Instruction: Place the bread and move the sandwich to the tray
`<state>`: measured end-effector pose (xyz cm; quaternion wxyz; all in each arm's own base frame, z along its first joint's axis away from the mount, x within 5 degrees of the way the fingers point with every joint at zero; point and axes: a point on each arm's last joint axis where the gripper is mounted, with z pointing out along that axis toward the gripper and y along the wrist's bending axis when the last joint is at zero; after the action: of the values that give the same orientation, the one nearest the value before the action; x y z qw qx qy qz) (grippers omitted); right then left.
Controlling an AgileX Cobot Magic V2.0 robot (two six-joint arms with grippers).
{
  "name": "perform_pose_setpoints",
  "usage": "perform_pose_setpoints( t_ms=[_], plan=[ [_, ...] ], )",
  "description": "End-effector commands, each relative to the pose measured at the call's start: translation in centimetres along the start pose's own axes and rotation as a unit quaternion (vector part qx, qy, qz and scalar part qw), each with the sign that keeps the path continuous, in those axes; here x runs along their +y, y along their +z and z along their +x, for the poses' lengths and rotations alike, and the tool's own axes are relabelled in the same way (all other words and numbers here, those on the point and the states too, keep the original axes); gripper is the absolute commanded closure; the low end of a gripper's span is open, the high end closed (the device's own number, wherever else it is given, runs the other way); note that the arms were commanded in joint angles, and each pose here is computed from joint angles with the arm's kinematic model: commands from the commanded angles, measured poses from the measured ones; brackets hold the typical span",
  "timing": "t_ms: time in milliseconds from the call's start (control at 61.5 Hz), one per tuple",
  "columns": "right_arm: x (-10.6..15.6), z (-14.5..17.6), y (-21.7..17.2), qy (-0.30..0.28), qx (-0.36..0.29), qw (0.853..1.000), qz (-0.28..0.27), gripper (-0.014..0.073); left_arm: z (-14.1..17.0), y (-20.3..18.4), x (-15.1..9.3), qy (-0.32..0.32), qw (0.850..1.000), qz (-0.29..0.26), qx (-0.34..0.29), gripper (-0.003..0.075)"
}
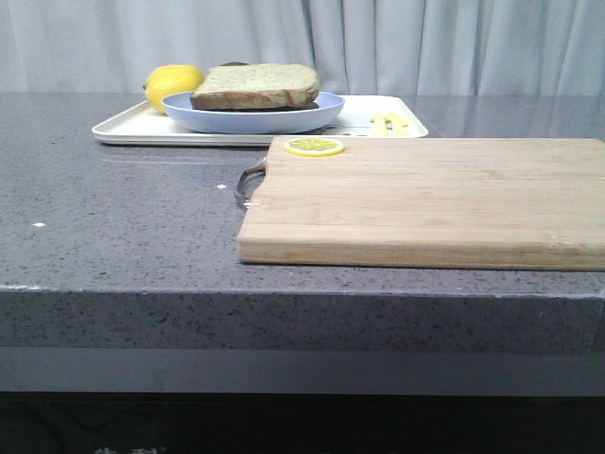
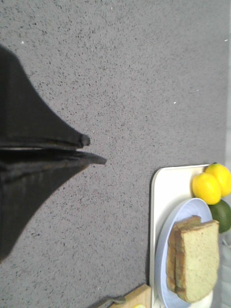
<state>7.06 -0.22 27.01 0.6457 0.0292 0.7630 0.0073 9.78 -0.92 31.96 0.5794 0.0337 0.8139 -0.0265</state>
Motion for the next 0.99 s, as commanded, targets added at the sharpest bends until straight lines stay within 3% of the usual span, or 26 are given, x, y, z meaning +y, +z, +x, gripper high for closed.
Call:
perform_pose_setpoints(
  t_ms=[0, 211, 797, 976],
  plan=[
    [0.1, -1.7, -0.2, -0.003, -0.055, 0.998, -0.004, 0.0656, -0.6, -1.9, -0.1, -0.005, 0.996, 0.009, -0.089, 0.0739],
    [0.1, -1.7, -0.2, -0.003, -0.055, 0.998, -0.004, 0.0656, -0.1, -4.4, 0.1, -0.007, 0.990, 0.010, -0.139, 0.0739],
    [0.1, -1.7, -0.2, -0.003, -0.055, 0.998, -0.004, 0.0656, 0.0, -4.5, 0.1, -0.008, 0.990, 0.011, -0.144, 0.0739],
    [0.1, -1.7, -0.2, -0.003, -0.055, 0.998, -0.004, 0.0656, 3.0, -4.6, 0.2, -0.032, 0.984, -0.003, -0.173, 0.0739]
  ],
)
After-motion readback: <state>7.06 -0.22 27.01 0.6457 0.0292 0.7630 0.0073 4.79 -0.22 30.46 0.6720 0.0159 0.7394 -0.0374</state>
